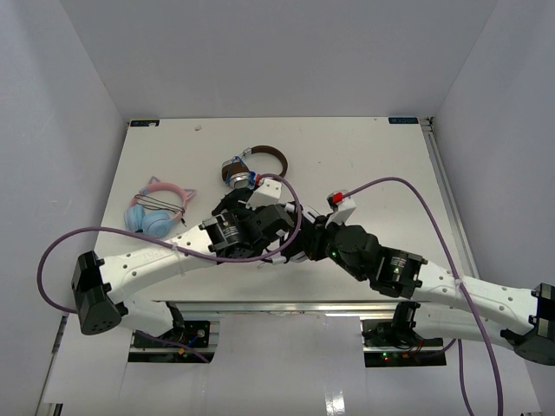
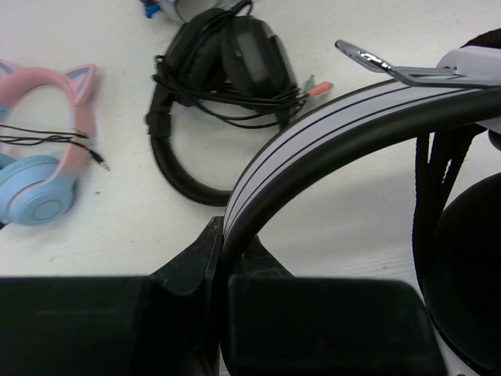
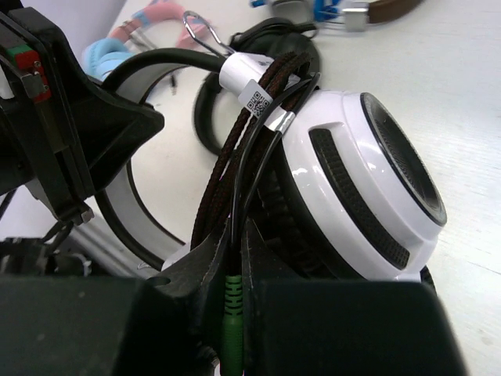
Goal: Wrap the headphones
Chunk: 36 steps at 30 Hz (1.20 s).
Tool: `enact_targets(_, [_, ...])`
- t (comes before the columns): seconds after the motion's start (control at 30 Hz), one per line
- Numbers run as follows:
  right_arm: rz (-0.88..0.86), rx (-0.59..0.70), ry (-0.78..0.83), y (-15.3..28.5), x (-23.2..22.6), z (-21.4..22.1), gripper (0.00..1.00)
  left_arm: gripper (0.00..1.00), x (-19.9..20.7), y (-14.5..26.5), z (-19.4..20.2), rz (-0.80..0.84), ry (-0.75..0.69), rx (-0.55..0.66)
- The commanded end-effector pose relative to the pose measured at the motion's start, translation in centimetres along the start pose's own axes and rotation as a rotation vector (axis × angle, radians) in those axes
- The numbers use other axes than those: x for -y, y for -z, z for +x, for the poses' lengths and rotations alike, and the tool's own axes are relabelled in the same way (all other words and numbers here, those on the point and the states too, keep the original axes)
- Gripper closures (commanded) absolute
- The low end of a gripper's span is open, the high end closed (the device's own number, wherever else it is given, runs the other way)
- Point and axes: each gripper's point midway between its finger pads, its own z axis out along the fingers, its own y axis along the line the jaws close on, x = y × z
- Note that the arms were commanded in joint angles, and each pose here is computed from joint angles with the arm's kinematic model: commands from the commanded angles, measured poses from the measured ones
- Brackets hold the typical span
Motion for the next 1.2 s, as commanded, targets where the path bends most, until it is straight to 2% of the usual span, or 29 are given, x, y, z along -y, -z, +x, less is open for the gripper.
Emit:
enact_targets(0.0, [0.129,0.100,-0.047,0.3,3.1,-0.5,0.92,1.00,5.4,-0.9,-4.3,0.178,0.181,0.067])
enact_targets(0.17, [0.244,0.133,-0.021,0.3,6.2,0.5,0.92,1.00,9.1,-3.2,-4.6,0.292,0.206,0.015])
enact_targets(0.57, [0.532,0.103,0.112,-2.5,12.9,0.8,0.92,1.00,14.3,-9.4,-1.9,0.369,0.225,-0.131])
enact_targets(0.7, [0.585,0.084,0.114,-3.8,14.9,1.1,0.92,1.00,14.5,-12.3,-1.3,0.340,0.239,-0.171])
enact_targets(0.93, [0.607,0.074,0.096,-6.5,17.1,1.2,0.92,1.00,15.8,-14.7,-2.7,0.431,0.292,-0.169])
enact_targets(1.17, [0.632,0.070,0.098,-7.3,18.7,1.5,0.92,1.00,17.0,-16.8,-2.3,0.446,0.254,-0.164])
